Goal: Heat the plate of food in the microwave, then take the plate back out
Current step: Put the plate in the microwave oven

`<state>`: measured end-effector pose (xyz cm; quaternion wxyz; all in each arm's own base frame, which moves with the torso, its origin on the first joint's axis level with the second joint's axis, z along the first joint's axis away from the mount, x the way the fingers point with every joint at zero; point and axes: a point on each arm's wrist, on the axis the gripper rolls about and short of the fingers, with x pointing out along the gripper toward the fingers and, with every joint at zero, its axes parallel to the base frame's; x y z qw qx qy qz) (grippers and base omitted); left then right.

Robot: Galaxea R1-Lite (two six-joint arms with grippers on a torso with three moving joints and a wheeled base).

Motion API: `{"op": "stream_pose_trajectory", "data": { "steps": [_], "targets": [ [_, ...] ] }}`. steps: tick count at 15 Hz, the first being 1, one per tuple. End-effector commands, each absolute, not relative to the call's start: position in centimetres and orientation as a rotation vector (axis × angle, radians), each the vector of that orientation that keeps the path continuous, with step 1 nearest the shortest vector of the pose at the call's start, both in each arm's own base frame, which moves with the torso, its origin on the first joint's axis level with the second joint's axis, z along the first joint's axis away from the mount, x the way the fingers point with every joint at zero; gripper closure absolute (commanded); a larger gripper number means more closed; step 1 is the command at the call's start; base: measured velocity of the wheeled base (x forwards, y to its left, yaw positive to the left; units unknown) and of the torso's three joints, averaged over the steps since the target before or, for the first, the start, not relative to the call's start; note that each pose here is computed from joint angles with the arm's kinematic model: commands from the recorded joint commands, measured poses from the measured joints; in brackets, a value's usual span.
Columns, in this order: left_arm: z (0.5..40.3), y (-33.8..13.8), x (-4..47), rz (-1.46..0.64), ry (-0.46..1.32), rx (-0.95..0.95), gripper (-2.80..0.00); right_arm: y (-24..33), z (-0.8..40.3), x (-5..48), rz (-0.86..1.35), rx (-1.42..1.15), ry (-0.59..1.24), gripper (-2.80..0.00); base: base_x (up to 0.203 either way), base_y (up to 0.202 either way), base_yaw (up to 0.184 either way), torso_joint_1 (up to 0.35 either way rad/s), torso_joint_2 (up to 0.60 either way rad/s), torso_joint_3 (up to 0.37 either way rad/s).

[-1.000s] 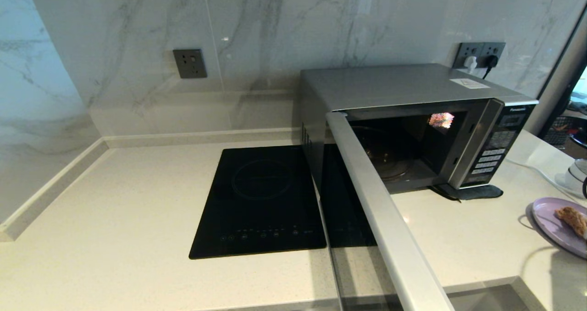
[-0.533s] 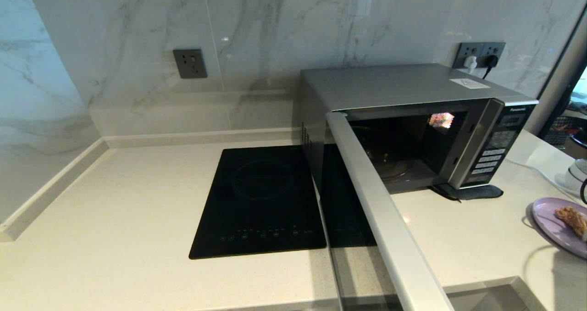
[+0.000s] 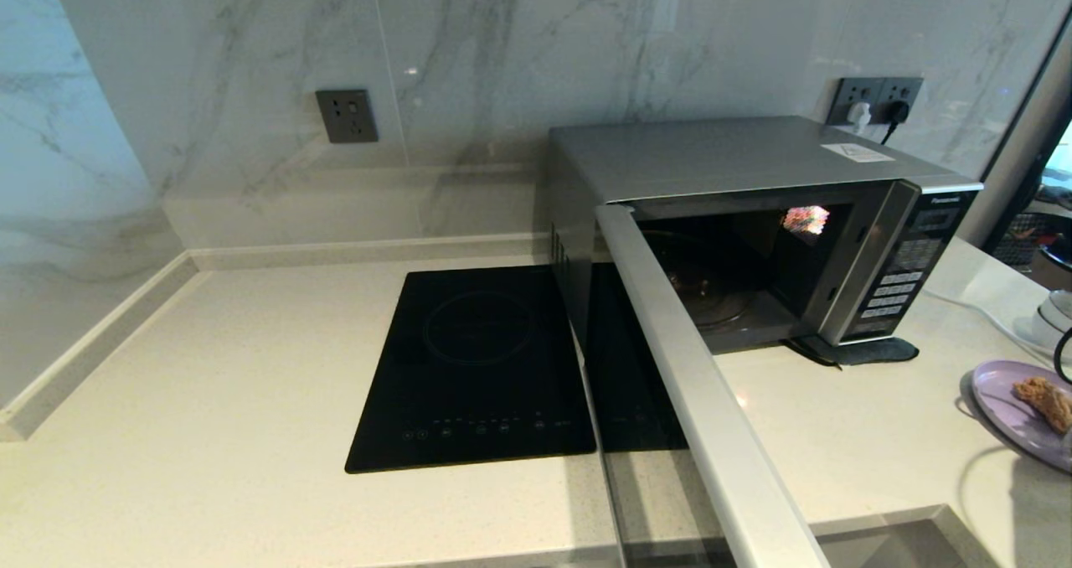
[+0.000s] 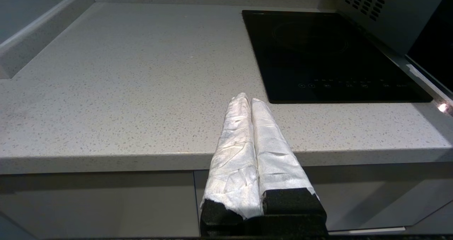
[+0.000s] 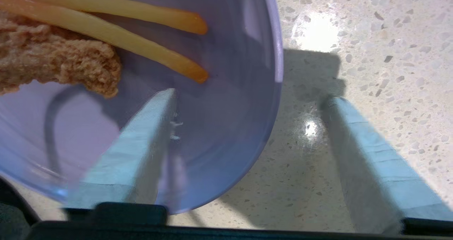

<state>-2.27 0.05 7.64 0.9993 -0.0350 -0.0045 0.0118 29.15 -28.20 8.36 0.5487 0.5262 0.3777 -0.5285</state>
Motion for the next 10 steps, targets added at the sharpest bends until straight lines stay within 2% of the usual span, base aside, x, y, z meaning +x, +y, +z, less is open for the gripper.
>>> {"op": "stream_pose_trajectory", "data": {
  "steps": [1, 10],
  "targets": [
    [7.65, 0.05, -2.27, 0.024, -0.009, -0.071, 0.0, -28.16, 8.26, 29.13, -1.254, 1.251, 0.9, 0.0, 0.0, 0.0, 0.0, 0.0, 0.0, 0.0],
    [7.65, 0.05, -2.27, 0.024, -0.009, -0.071, 0.0, -28.07, 8.5, 28.98, -1.25, 1.258, 0.896, 0.0, 0.0, 0.0, 0.0, 0.0, 0.0, 0.0]
  ]
}}
